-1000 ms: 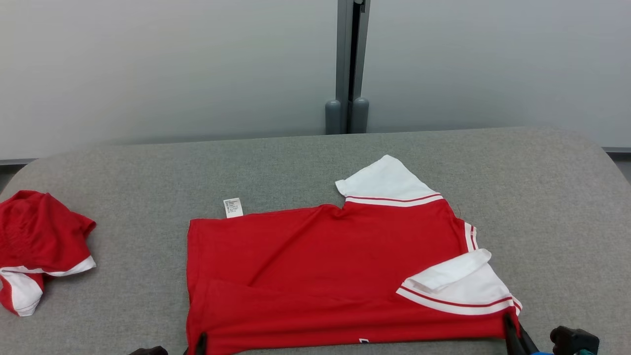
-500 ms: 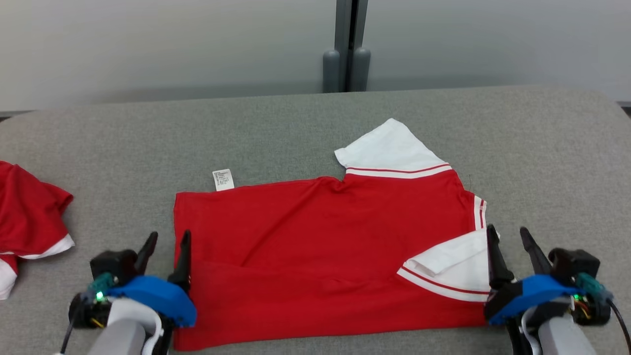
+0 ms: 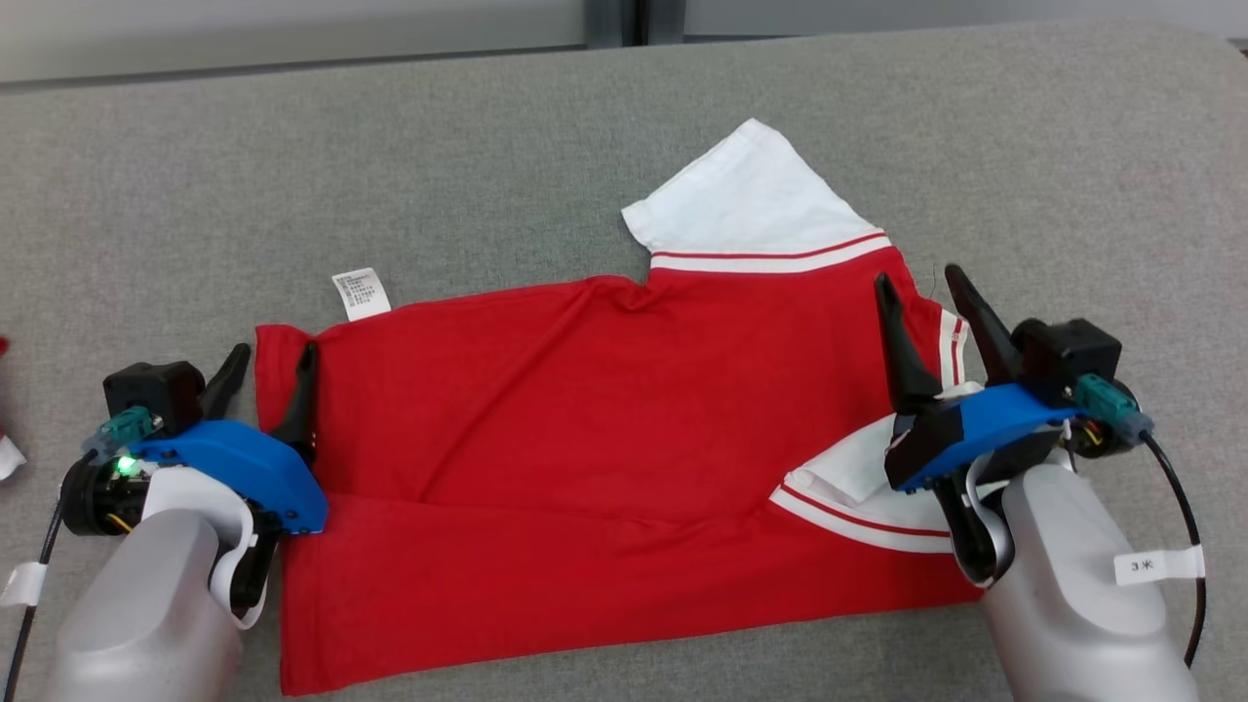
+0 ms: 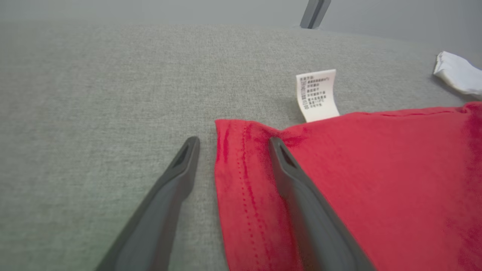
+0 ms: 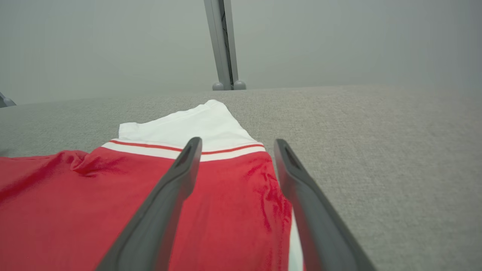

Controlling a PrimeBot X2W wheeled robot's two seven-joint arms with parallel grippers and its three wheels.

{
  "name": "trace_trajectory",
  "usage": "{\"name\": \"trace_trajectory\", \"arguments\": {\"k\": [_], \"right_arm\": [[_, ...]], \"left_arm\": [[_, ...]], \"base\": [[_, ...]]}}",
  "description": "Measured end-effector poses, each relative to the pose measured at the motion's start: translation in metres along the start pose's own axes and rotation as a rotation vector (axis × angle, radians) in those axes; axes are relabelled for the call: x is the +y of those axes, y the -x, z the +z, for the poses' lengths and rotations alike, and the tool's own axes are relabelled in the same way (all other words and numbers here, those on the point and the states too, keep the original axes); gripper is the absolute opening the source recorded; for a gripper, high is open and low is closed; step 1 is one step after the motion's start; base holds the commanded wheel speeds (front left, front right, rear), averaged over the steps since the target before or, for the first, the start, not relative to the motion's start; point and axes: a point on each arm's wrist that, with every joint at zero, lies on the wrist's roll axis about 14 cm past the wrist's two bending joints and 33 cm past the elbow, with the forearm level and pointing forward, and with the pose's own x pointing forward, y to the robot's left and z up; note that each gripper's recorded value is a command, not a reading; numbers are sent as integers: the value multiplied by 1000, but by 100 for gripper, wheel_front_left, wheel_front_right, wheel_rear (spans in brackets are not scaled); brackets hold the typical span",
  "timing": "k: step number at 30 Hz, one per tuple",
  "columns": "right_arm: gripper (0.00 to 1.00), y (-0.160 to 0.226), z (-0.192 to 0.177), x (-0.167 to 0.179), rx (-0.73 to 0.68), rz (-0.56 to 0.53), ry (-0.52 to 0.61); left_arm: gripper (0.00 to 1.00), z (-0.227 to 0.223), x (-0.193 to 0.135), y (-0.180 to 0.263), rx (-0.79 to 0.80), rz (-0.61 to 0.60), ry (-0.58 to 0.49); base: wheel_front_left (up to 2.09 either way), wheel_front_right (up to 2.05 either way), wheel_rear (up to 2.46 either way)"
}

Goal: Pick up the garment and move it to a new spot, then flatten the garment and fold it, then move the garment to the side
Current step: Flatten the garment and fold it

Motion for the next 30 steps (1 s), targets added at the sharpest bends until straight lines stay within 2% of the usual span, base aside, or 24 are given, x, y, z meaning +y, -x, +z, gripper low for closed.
{"name": "trace_trajectory", "arguments": {"k": [4, 6, 7, 14, 18, 24, 30], "right_arm": [[100, -12, 2, 3, -4, 12, 4], [100, -22, 7, 4, -3, 22, 31], [100, -29, 10, 5, 6, 26, 43], [100, -79, 19, 3, 142, 11, 138], [100, -106, 20, 13, 219, 17, 152], [100, -131, -5, 22, 366, 11, 139], [100, -149, -29, 33, 442, 16, 108]], "left_arm": [[100, -10, -4, -5, 35, -23, 10], [36, -14, -3, -6, 50, -31, 6], [0, -14, -2, -7, 49, -32, 4], [0, -9, 1, -7, 26, -50, -10], [0, -4, 1, -5, 5, -64, -6], [0, -1, 7, -1, -14, -61, 12], [0, -2, 12, 1, -22, -58, 21]], "base": [[0, 0, 0], [0, 0, 0], [0, 0, 0], [0, 0, 0], [0, 0, 0], [0, 0, 0], [0, 0, 0]]}}
